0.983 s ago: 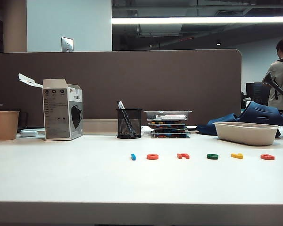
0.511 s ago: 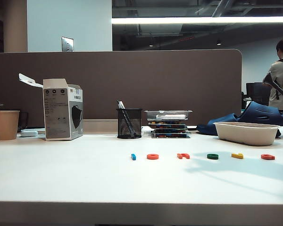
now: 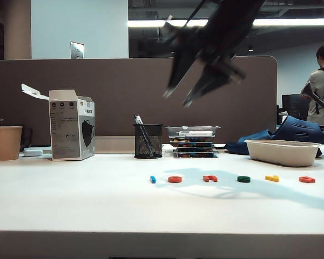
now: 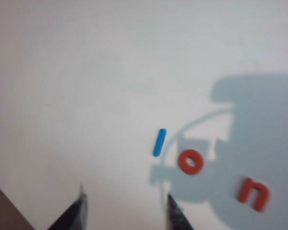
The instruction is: Select the appropriate letters from the row of letter magnets placed on the table to arrange into the word "love".
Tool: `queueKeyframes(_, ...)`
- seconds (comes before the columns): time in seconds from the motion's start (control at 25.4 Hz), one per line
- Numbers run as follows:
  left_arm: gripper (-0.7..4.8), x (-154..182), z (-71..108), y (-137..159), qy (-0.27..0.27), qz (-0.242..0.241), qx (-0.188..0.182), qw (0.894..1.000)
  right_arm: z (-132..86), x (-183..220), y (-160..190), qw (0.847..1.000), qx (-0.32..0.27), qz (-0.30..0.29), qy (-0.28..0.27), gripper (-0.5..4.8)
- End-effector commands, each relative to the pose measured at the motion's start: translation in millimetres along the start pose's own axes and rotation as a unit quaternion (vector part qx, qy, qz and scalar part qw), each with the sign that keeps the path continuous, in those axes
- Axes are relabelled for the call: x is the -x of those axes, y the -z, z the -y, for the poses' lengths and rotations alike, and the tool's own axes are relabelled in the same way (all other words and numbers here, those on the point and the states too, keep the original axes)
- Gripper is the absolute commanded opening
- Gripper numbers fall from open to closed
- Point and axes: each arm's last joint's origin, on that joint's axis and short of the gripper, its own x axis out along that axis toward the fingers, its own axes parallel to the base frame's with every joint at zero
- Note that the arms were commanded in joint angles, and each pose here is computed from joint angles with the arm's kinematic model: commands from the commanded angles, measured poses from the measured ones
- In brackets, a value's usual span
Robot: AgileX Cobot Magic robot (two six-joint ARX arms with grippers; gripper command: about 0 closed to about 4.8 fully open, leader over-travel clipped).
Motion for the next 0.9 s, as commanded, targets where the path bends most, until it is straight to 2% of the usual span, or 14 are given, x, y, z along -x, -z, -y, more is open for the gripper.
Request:
queueKeyframes(0.04,-0.05,1,0.9,-1,0.002,0.008,-0.002,1.0,-10,-26,0,1.0,0.015,-0.014,0.012,2.03)
queueKeyframes(0.2,-0.05,1,0.9,-1,0.002,0.008,-0.002,1.0,-21,-63,4,0.997,0.032,-0.043,0.049,2.03)
queueKeyframes(0.39,-0.05,1,0.9,-1,0.003,0.007,-0.002,1.0,-23,-98,12,0.993,0.045,-0.066,0.087,2.02)
queueKeyframes(0.9,-0.05,2,0.8,-1,0.003,0.006,-0.001,1.0,-15,-119,11,0.993,0.048,-0.046,0.097,1.98)
